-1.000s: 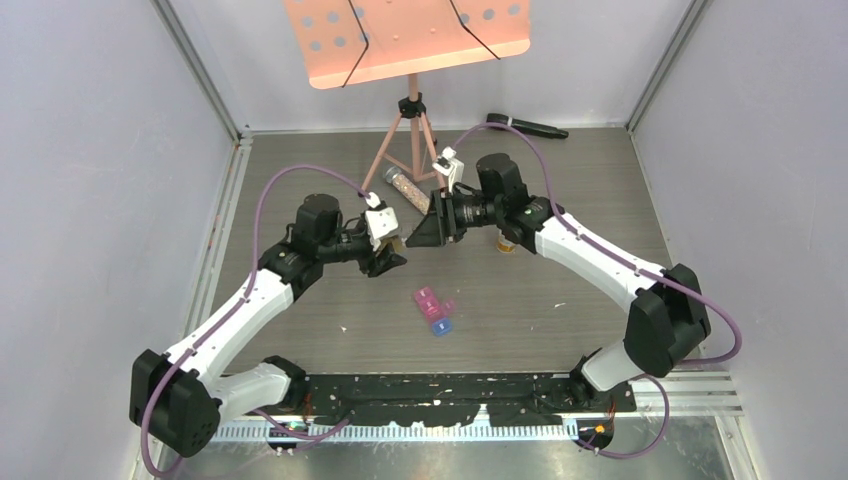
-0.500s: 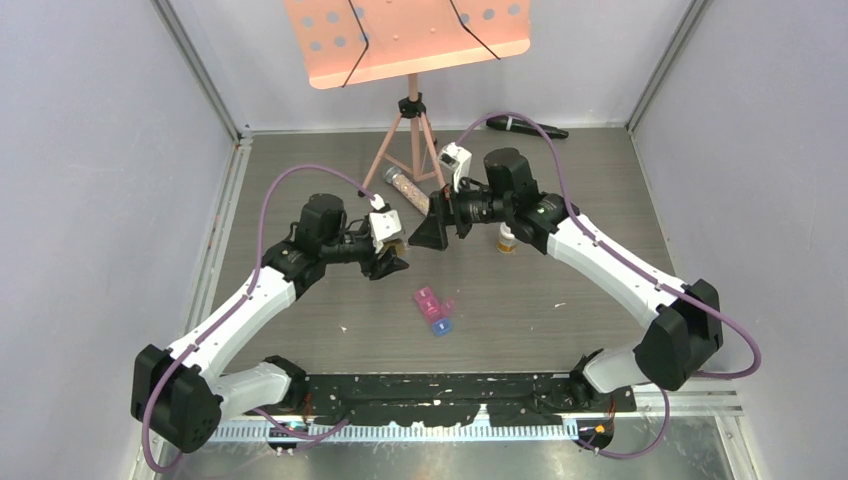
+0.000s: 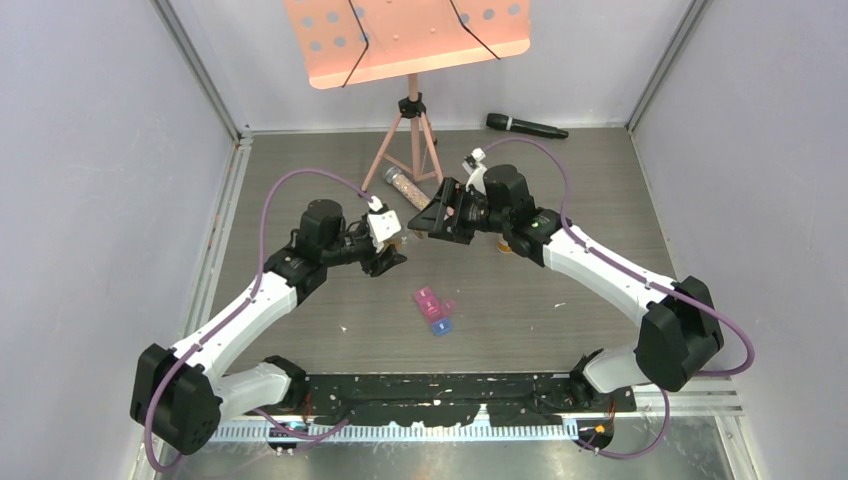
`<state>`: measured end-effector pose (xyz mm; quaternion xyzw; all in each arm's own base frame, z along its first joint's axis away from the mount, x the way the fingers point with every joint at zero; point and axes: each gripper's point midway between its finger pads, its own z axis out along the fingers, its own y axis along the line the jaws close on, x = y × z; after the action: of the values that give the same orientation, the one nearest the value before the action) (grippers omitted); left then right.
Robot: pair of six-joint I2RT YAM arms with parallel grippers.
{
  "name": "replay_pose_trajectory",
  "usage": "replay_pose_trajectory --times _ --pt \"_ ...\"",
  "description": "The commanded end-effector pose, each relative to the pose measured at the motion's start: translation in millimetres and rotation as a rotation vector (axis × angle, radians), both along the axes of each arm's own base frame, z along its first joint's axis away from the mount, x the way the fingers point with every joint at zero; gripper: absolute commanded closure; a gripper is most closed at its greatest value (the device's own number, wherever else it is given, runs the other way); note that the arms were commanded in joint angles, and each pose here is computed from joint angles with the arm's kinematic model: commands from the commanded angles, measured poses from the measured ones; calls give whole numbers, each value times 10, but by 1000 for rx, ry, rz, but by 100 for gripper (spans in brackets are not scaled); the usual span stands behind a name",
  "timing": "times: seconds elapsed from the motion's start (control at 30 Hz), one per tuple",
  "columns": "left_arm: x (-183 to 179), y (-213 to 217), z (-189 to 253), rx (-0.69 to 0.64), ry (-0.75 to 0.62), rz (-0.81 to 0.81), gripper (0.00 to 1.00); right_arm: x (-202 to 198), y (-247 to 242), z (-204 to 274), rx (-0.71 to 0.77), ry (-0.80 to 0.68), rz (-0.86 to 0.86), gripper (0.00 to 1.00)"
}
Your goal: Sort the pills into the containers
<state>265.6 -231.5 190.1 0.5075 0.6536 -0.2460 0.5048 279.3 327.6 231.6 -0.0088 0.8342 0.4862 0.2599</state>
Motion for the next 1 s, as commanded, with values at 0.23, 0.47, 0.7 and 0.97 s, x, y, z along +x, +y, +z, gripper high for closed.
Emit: replay_pose_trajectory --times 0.23,0.47,0.7,0.97 --pt "91 -54 263 -58 -93 5 100 -20 210 446 217 29 26 23" --pt "51 -68 263 -57 -86 -17 100 -54 270 426 173 10 109 32" --pt "49 -65 257 -50 -81 -18 100 -67 245 334 100 -2 137 44" --pt "61 1 248 -28 -68 19 100 -100 180 307 3 -135 222 72"
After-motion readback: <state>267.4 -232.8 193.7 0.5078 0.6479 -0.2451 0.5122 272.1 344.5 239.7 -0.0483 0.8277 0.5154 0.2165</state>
